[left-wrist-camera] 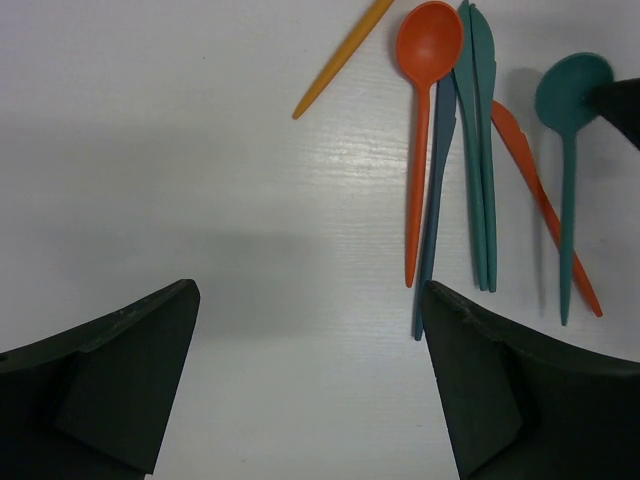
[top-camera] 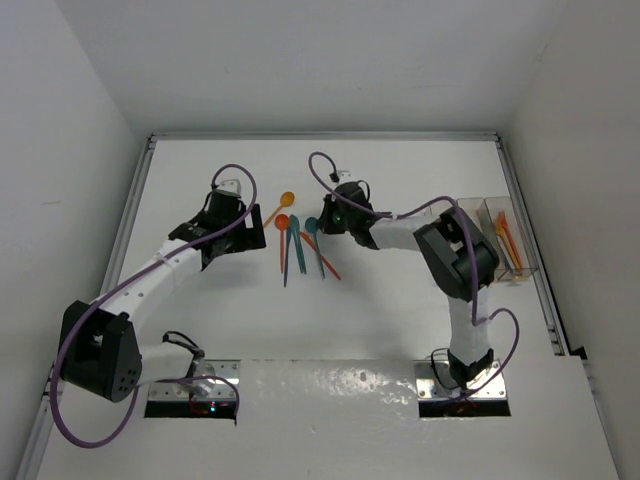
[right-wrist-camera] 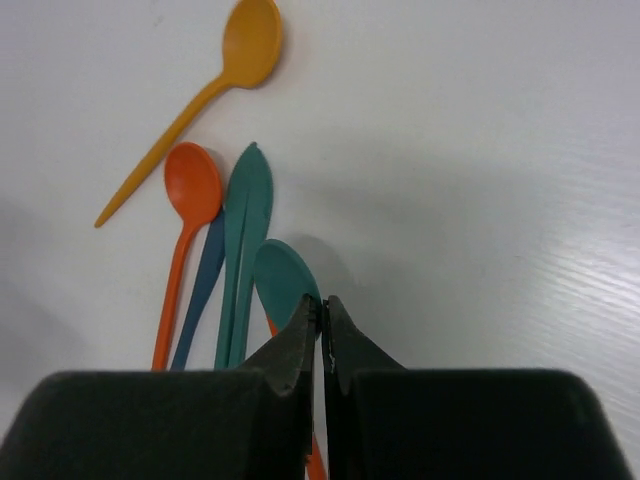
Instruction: Sort the eating utensils into containers
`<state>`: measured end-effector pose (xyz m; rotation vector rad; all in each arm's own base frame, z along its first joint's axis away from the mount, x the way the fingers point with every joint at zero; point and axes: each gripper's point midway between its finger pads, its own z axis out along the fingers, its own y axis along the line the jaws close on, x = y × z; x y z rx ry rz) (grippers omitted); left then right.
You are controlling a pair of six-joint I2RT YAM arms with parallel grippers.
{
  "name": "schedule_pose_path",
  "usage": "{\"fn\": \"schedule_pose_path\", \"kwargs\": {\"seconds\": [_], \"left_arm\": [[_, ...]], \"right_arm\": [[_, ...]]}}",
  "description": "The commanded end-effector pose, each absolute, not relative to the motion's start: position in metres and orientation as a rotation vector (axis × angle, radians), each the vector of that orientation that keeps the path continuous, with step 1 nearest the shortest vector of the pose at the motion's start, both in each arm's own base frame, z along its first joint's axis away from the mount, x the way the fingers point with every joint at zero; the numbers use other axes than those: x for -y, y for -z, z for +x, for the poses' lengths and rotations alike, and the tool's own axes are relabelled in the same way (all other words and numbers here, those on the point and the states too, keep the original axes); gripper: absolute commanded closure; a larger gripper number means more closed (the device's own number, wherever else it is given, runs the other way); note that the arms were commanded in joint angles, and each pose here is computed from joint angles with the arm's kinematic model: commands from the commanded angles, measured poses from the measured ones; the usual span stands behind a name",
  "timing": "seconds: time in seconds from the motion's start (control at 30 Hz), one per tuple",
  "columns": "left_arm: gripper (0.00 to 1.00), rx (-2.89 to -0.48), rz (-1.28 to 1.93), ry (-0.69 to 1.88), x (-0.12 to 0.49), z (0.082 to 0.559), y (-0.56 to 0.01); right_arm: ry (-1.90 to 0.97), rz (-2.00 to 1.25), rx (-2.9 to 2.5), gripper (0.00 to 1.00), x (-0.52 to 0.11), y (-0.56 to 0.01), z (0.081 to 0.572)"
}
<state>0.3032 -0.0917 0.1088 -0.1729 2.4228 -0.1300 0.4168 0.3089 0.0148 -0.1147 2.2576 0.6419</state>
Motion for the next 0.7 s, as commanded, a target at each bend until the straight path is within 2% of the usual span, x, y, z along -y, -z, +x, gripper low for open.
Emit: {"fn": "schedule_pose_path", "kwargs": {"seconds": [0.0, 0.27, 0.67], "left_arm": [[0.09, -2.392, -0.169, 0.144, 0.095, 0.310, -0.119], [0.09, -2.395, -0.160, 0.157, 0.097, 0.310, -0.120], [0.09, -2.393, -0.151, 0.176, 0.100, 0.310, -0.121]], "right_arm": [[-0.574, -0.223, -2.144, 1.00, -0.294, -0.075, 0.425], [-0.387, -0.320, -2.076, 1.00, -0.214, -0.135, 0.418], [0.116, -0.255, -2.055, 1.00, 0.026, -0.164, 0.403]]}}
